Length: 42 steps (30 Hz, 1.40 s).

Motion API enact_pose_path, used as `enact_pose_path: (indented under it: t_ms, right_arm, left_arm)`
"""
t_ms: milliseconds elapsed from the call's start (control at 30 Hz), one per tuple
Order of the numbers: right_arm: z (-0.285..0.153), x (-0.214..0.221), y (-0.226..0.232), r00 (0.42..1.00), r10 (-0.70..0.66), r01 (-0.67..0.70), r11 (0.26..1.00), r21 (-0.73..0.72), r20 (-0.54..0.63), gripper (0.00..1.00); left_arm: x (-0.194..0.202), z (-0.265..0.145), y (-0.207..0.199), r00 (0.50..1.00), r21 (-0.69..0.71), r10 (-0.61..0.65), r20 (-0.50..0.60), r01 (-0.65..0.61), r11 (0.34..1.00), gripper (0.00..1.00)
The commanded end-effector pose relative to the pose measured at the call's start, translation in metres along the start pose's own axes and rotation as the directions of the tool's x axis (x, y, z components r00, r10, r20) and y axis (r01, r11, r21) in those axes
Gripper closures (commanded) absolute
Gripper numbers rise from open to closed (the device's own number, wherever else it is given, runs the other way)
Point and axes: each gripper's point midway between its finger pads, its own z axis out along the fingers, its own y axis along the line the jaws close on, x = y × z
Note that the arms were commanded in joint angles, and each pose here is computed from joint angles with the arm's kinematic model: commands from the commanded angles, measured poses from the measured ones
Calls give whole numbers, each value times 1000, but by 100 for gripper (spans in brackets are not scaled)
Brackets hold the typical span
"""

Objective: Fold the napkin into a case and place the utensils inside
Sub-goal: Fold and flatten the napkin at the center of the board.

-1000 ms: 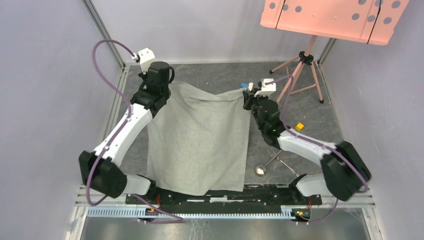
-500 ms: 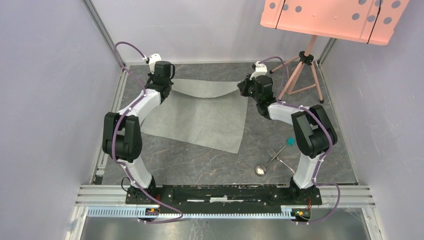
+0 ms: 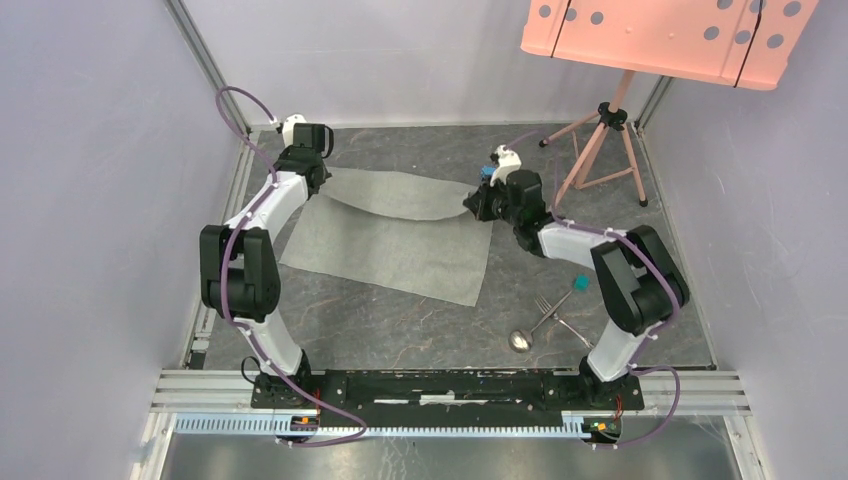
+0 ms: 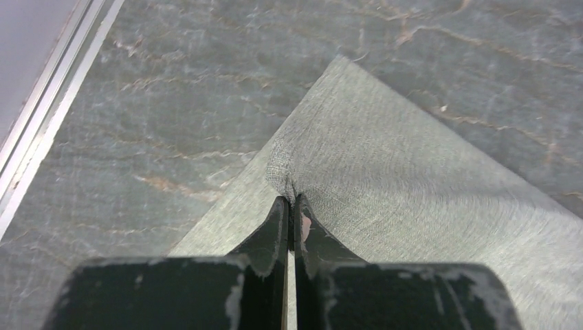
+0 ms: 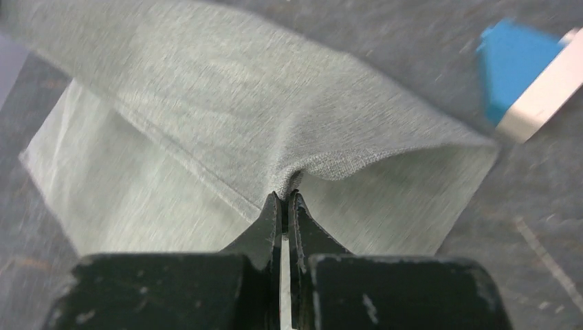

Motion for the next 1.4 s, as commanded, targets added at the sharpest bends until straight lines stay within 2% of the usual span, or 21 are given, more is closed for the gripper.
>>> enact_pose_path:
  t_ms: [0, 100, 200, 367, 567, 833, 1067, 1367]
  right_arm:
    - [-30, 2, 39, 998, -67, 68, 996, -63, 16, 99]
    - [-46, 16, 45, 996, -86, 85, 995, -47, -12, 99]
    - [-60, 41, 58, 997, -73, 70, 994, -88, -34, 99]
    - [-86, 75, 63, 994, -92, 88, 993, -73, -55, 99]
    - [-96, 104, 60, 989, -99, 90, 993, -82, -106, 98]
    - [-111, 100, 70, 991, -104, 94, 989, -112, -84, 98]
    - [-125, 135, 69, 988, -63, 43, 990, -135, -141, 97]
    - [-121, 154, 74, 975, -83, 54, 989, -140, -205, 97]
  left_arm:
    - [10, 1, 22, 998, -86, -9, -65, 4, 996, 98]
    - [30, 4, 37, 985, -129, 48, -167, -71, 989, 98]
    - [62, 2, 44, 945, -122, 106, -309, -150, 981, 98]
    - [114, -8, 55, 900, -114, 50, -434, -110, 987, 98]
    - [121, -16, 67, 889, -146, 52, -455, -133, 980, 98]
    - [108, -35, 102, 907, -212, 52, -418, -153, 965, 98]
    - [140, -40, 118, 896, -238, 13, -443, -132, 962, 98]
    - [156, -24, 109, 856, -234, -5, -517, -135, 963, 98]
